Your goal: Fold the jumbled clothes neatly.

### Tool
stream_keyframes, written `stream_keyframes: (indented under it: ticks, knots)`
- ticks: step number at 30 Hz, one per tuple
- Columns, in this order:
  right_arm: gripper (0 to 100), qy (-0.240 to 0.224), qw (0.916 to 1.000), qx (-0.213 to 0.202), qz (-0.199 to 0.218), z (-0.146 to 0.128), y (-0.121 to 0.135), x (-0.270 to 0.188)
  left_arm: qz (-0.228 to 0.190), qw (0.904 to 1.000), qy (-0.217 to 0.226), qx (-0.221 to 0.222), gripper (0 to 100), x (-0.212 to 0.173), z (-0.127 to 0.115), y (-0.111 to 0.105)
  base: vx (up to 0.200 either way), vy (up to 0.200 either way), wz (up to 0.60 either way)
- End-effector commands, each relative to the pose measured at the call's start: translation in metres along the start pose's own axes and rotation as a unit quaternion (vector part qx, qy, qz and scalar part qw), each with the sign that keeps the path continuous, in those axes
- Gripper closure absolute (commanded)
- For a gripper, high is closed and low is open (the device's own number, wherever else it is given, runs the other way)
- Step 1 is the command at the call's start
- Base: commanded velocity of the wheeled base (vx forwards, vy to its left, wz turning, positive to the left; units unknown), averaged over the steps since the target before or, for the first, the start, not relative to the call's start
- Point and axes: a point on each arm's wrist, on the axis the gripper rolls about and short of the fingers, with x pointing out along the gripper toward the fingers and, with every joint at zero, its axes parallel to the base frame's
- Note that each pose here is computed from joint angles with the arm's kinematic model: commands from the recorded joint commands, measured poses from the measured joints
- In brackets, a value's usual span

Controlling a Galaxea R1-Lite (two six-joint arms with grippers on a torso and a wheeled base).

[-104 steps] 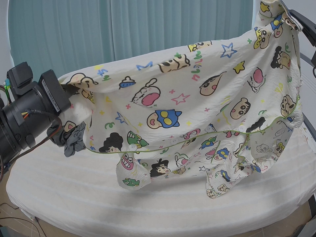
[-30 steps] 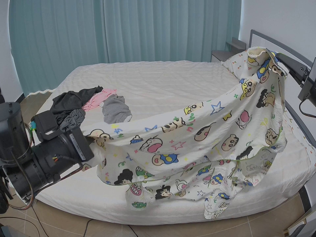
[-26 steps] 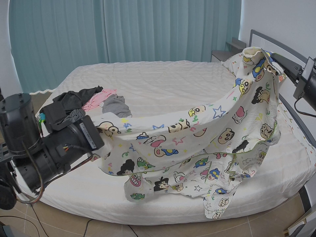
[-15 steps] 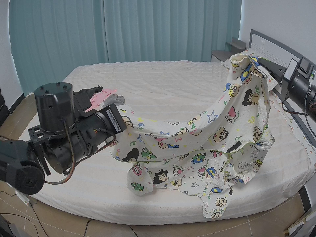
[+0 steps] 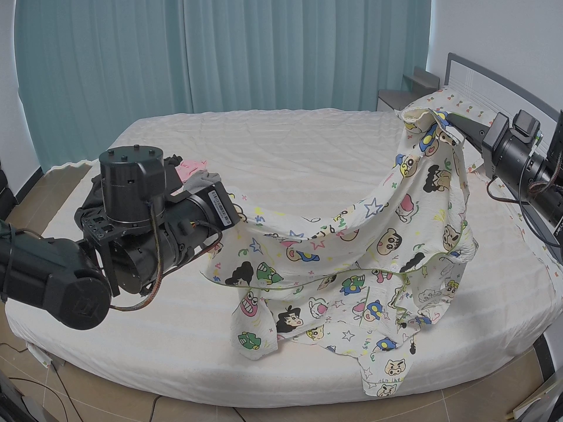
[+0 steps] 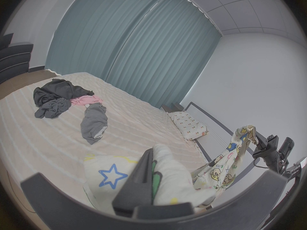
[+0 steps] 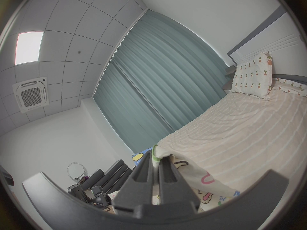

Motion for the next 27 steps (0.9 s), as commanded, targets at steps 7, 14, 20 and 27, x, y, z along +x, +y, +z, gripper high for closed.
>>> stream_keyframes:
  ticks: [7,14,20,27]
  knots:
    - [100,0.01,0.9995,0.004,-0.028,-0.016,-0.034,0.024,0.026,0.9993,0.025,0.006,100,0.044,-0.021,0.009,0.2,0.0,0.0]
    - [100,0.038,0.9965,0.016,-0.072,-0.051,-0.084,0.05,0.065,0.9964,0.054,0.013,100,0.092,-0.052,0.031,0.029,0.0,0.0]
    - [100,0.042,0.9912,0.022,-0.123,-0.079,-0.131,0.072,0.09,0.9945,0.051,0.013,100,0.139,-0.069,0.052,0.0,0.0,0.0]
    - [100,0.038,0.9844,0.025,-0.17,-0.105,-0.177,0.097,0.131,0.991,0.026,0.013,100,0.182,-0.085,0.078,0.0,0.0,0.0]
